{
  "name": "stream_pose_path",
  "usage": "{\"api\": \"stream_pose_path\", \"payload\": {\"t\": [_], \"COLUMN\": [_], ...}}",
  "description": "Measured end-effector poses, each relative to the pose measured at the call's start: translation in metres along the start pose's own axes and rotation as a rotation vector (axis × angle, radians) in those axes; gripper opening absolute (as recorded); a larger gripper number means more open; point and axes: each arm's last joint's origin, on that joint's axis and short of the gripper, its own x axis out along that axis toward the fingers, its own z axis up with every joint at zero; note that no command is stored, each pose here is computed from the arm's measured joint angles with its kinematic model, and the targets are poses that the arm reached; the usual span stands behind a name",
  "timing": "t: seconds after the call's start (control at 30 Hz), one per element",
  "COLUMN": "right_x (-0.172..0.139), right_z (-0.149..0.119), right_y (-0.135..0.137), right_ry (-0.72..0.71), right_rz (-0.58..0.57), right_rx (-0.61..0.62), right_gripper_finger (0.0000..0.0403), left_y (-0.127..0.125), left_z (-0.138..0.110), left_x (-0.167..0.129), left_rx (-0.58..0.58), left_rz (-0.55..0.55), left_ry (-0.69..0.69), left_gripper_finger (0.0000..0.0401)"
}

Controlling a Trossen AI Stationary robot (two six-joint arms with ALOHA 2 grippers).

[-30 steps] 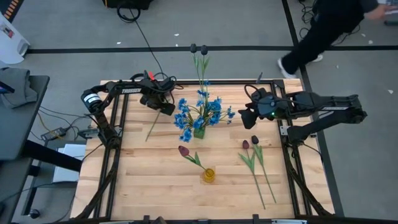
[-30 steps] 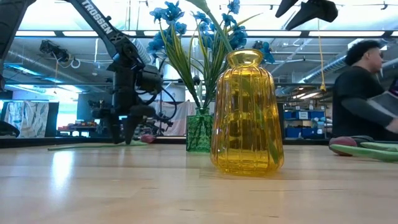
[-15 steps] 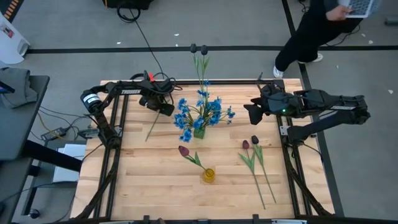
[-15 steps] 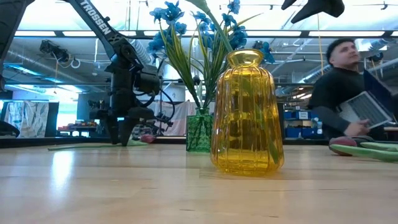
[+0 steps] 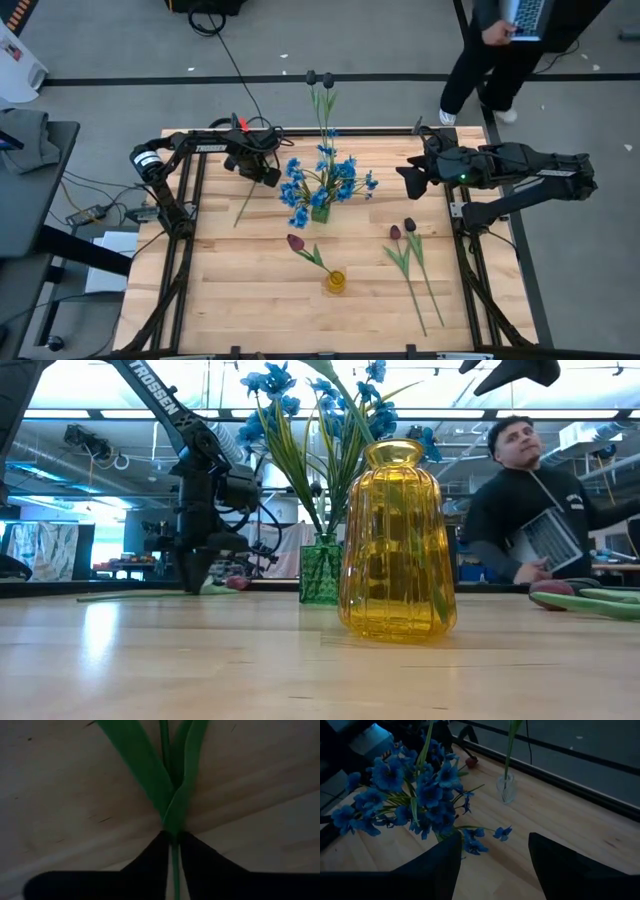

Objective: Sort flowers into vase by color
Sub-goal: Put the top red tulip into the yellow vase

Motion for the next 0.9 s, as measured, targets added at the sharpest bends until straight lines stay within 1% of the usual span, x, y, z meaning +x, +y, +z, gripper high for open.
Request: {"api": "stream_pose_path", "payload": {"t": [0.1, 0.17, 0.33, 0.5, 0.77, 0.9], "right_x": [-0.001, -0.001, -0.005, -0.011, -0.019, -0.022], "right_z": [0.000, 0.000, -0.001, -0.001, -0.001, -0.001], "right_y": [-0.001, -0.001, -0.005, -0.010, -0.018, -0.019], "right_ry": [0.000, 0.003, 0.004, -0.004, -0.025, -0.034], "right_rz": [0.000, -0.003, -0.003, 0.001, -0.009, -0.009], "right_rx": [-0.004, -0.007, -0.016, -0.021, -0.019, -0.037], "right_gripper_finger": [0.0240, 0.0240, 0.0240, 0.0240, 0.0240, 0.0240], "left_y": [0.000, 0.000, 0.000, 0.000, -0.002, -0.002], "left_z": [0.000, 0.000, 0.000, 0.000, 0.009, 0.011], "left_x": [0.000, 0.000, 0.000, -0.007, -0.043, -0.066], "left_rx": [0.000, 0.000, 0.000, 0.003, 0.034, 0.104], "left_rz": [0.004, 0.004, 0.007, 0.026, 0.007, 0.012], "left_ry": [0.001, 0.002, 0.006, 0.046, -0.003, -0.038], "left_gripper_finger": [0.0020, 0.0008, 0.0011, 0.0007, 0.0004, 0.0004]}}
